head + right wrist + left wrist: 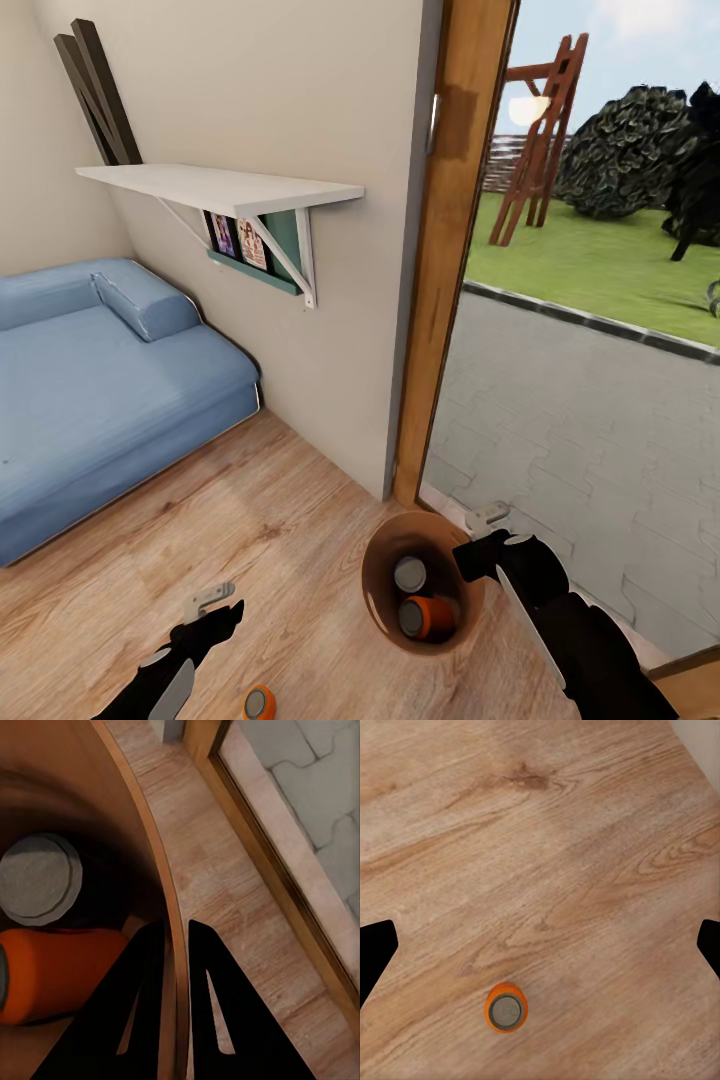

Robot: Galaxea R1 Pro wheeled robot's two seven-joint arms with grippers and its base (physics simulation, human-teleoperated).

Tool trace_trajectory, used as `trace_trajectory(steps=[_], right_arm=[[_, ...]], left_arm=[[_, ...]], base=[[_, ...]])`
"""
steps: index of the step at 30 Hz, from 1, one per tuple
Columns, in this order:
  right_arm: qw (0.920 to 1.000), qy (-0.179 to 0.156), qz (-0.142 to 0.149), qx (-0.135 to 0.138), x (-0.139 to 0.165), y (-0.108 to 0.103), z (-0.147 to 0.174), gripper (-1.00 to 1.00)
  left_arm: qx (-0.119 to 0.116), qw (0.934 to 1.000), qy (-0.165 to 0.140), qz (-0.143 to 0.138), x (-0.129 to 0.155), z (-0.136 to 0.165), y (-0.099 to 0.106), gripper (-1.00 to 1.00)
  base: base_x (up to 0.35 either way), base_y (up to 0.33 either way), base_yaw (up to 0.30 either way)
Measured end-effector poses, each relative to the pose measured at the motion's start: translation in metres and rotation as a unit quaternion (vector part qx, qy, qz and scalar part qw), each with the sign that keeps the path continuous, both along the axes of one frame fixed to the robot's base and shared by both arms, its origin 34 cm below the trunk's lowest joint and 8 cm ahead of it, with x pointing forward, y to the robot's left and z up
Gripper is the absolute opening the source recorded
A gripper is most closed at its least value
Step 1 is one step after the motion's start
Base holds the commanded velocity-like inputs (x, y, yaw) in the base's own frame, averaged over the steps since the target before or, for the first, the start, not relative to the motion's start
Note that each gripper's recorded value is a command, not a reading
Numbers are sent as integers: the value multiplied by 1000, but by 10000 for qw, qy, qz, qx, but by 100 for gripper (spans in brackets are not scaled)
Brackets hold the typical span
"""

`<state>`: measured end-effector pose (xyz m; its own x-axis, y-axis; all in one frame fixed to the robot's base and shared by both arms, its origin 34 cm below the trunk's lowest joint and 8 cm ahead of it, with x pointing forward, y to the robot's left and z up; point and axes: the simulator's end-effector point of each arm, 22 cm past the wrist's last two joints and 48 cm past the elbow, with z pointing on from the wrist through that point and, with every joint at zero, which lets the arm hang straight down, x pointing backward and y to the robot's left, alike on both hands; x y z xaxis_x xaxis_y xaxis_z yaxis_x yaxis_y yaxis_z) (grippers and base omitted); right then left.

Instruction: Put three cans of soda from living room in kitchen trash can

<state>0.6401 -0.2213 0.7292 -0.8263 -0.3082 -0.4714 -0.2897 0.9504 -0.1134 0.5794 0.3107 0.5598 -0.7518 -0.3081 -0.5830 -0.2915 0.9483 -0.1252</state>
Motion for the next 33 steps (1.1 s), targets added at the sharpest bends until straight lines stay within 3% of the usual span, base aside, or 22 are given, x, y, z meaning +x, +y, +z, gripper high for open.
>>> trace_trajectory(steps=[33], right_arm=[[10000,2,7,-1,0,0,-8,-100]], left_arm=[[6,10000,-17,-12,1,-7,1,100]], base=[[0,0,0]])
